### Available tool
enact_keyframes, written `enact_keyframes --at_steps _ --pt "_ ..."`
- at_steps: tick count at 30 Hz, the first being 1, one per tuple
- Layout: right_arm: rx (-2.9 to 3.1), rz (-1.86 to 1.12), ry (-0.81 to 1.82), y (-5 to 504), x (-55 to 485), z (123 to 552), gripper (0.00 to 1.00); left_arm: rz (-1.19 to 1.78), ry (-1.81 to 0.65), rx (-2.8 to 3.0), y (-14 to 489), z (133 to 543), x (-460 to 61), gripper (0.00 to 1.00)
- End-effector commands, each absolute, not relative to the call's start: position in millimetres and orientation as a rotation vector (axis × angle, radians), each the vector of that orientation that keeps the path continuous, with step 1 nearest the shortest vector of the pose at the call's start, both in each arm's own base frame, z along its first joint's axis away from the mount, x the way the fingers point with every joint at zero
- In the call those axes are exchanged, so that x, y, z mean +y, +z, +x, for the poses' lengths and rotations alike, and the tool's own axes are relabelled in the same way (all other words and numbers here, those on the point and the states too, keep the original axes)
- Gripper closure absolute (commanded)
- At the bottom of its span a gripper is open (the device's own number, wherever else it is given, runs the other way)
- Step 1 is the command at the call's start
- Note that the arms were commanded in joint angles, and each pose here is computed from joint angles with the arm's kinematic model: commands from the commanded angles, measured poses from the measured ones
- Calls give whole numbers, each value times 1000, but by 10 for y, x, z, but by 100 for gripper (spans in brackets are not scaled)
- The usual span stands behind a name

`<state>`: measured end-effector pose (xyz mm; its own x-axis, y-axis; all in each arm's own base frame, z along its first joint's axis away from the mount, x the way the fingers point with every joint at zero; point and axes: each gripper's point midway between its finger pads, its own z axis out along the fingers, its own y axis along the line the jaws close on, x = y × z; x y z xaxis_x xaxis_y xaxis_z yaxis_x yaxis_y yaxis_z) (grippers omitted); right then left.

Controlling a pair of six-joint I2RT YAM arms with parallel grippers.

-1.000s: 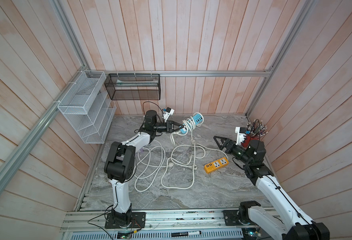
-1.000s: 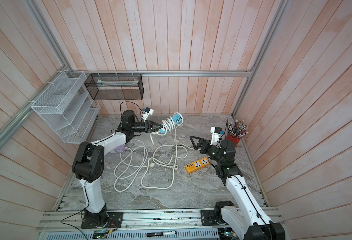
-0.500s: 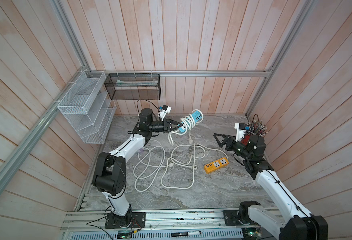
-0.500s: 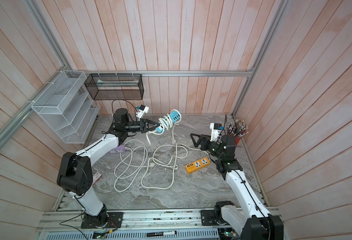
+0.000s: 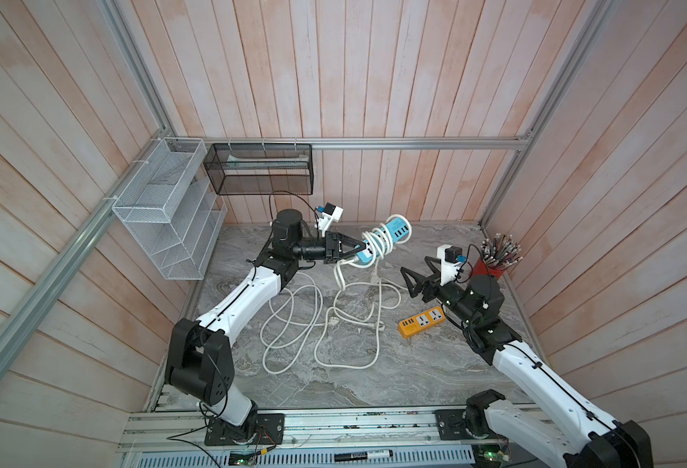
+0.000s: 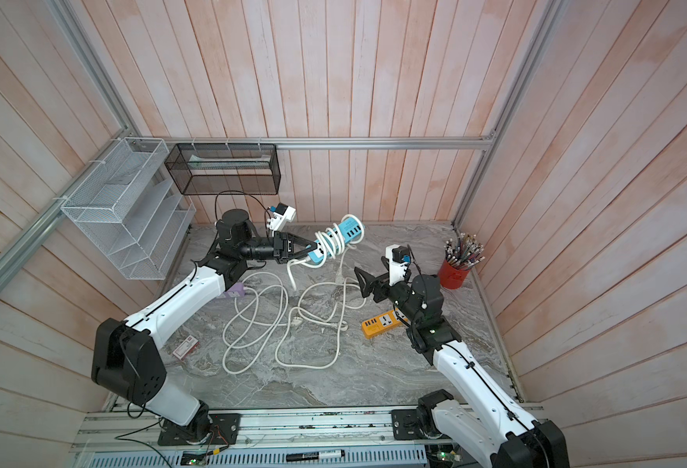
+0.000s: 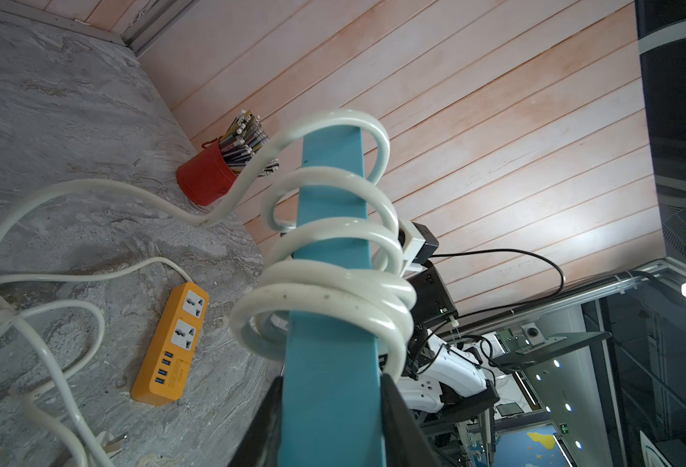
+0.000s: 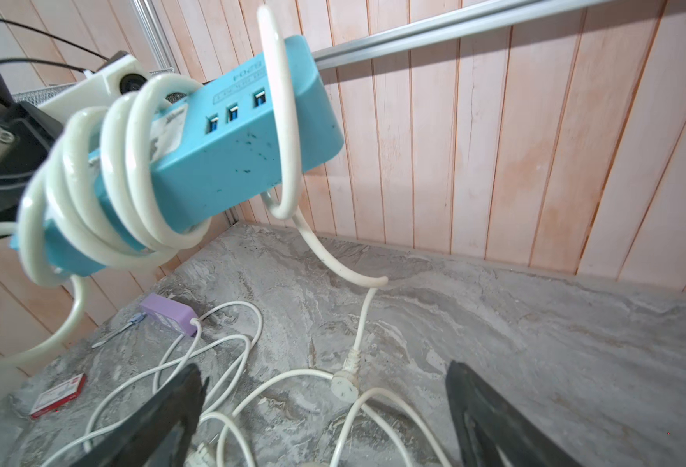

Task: Unwrap the cord wrapped around the power strip
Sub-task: Pick up the power strip from the center of the board.

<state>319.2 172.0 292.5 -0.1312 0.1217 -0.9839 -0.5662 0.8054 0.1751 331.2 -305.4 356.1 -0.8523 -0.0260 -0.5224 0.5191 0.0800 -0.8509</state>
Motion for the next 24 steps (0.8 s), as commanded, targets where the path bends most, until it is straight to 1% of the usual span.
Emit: enact_keyframes --at_steps 1,4,14,18,24 --pt "1497 -403 527 3053 1747 3230 11 561 -1771 1867 3873 3131 -3010 100" --pt "1495 -431 524 3020 1793 3225 14 560 -1758 1875 3885 3072 -2979 100" --pt "1471 -478 464 3013 1935 3193 13 577 -1732 1888 3893 2959 -2958 100" --pt "1428 -489 562 3199 1982 3022 12 587 -1676 1914 3846 2963 -2943 100" --pt "1466 -508 786 3540 2009 2668 9 606 -1638 1924 3779 2968 -2913 100"
